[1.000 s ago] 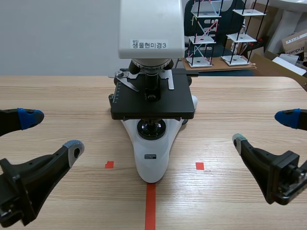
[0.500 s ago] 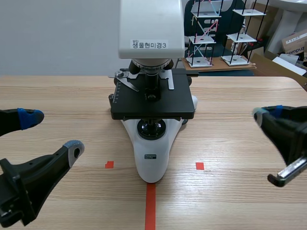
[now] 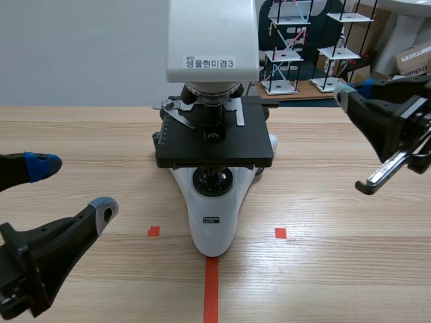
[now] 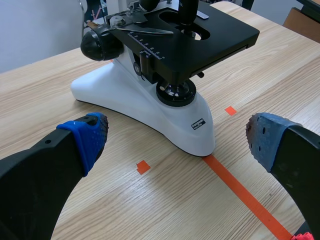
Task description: Point at the revolving nosepiece
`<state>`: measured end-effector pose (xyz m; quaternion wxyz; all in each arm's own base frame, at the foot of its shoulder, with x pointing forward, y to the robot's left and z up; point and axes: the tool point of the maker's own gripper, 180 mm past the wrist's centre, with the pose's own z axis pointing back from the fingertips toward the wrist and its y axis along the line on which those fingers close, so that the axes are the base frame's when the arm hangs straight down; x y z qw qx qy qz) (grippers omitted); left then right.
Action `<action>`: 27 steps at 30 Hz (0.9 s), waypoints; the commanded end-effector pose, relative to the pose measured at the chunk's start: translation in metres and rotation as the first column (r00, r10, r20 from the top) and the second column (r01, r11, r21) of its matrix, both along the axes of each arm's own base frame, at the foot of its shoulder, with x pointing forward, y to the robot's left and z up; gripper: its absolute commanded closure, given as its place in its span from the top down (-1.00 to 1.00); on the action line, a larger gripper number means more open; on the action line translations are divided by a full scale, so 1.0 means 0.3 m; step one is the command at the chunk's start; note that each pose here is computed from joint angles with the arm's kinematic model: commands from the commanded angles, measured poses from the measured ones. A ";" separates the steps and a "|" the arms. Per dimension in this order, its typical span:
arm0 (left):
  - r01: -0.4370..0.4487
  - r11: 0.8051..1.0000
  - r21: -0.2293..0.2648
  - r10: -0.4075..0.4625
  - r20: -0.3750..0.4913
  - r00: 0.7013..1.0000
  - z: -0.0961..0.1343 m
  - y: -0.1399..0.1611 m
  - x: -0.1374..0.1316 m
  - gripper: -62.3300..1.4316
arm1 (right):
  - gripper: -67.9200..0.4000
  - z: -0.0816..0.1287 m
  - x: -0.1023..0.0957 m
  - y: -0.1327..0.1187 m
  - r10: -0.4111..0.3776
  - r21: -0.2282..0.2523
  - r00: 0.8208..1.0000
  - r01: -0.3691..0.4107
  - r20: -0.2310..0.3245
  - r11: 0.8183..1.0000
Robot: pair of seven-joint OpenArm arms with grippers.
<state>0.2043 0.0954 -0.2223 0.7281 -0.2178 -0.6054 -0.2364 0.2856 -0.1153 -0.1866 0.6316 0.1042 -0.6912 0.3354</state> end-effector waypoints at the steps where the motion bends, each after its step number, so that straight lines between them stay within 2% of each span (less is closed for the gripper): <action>1: -0.001 1.000 -0.013 0.002 0.020 1.000 0.022 -0.002 0.005 0.87 | -0.99 0.019 0.017 0.018 0.022 0.012 1.000 -0.022 0.022 1.000; 4: -0.001 1.000 -0.013 0.002 0.020 1.000 0.022 -0.002 0.005 0.87 | -0.99 0.021 0.031 0.060 0.087 0.019 0.995 -0.088 0.037 0.996; 7: -0.001 1.000 -0.013 0.002 0.020 1.000 0.022 -0.002 0.005 0.87 | -0.99 0.016 0.043 0.100 0.144 0.003 0.988 -0.144 0.049 0.990; 13: -0.001 1.000 -0.013 0.002 0.020 1.000 0.022 -0.002 0.005 0.87 | -0.99 -0.011 0.089 0.137 0.185 -0.025 0.981 -0.184 0.057 0.983; 22: -0.001 1.000 -0.013 0.001 0.020 1.000 0.022 -0.002 0.005 0.87 | -0.99 -0.023 0.149 0.163 0.229 -0.022 0.969 -0.228 0.090 0.973; 27: -0.001 1.000 -0.013 0.001 0.020 1.000 0.022 -0.002 0.005 0.87 | -0.99 -0.017 0.127 0.210 0.310 0.011 0.947 -0.312 0.082 0.950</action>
